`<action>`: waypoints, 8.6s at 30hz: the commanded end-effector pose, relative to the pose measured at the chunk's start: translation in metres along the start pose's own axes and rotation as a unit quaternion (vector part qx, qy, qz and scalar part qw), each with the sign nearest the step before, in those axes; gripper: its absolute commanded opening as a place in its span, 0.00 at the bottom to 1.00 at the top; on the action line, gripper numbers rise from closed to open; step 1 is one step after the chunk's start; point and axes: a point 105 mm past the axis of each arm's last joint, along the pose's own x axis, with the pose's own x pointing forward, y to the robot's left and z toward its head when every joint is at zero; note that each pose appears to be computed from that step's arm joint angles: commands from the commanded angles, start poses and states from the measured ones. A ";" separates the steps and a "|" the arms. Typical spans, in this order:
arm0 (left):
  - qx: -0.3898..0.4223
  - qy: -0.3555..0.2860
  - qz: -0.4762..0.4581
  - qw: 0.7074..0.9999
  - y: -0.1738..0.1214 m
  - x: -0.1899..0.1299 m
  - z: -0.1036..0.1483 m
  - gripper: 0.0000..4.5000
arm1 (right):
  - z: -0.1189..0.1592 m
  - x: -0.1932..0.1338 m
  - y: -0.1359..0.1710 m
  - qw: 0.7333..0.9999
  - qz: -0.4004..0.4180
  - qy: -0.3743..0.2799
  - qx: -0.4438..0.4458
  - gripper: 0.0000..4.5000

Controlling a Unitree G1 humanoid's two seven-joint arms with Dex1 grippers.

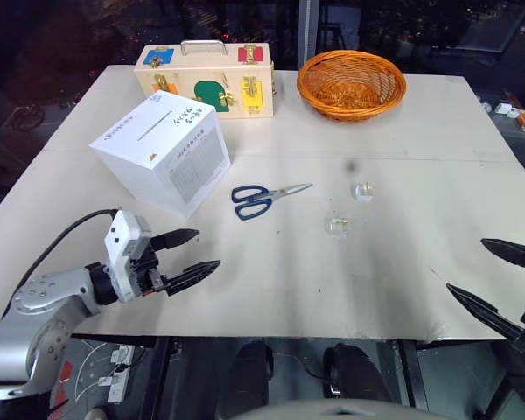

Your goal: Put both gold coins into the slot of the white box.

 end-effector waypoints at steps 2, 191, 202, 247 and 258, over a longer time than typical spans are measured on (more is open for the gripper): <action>0.062 -0.043 -0.018 0.997 -0.002 0.036 0.045 0.99 | 0.014 0.011 0.004 0.999 0.011 -0.027 -0.041 1.00; 0.024 -0.032 -0.098 0.994 -0.059 0.012 0.047 1.00 | -0.004 0.198 -0.018 0.983 0.165 0.075 -0.034 0.01; -0.125 -0.127 -0.197 0.964 -0.063 0.042 0.101 0.87 | 0.090 0.160 0.003 0.951 0.267 -0.084 0.134 0.00; -0.102 -0.198 -0.323 0.920 -0.068 0.081 0.159 0.00 | 0.146 0.130 0.041 0.922 0.330 -0.126 0.158 0.30; -0.046 -0.207 -0.099 0.972 0.004 0.032 0.186 0.00 | 0.155 0.125 0.020 0.966 0.206 -0.155 -0.011 0.98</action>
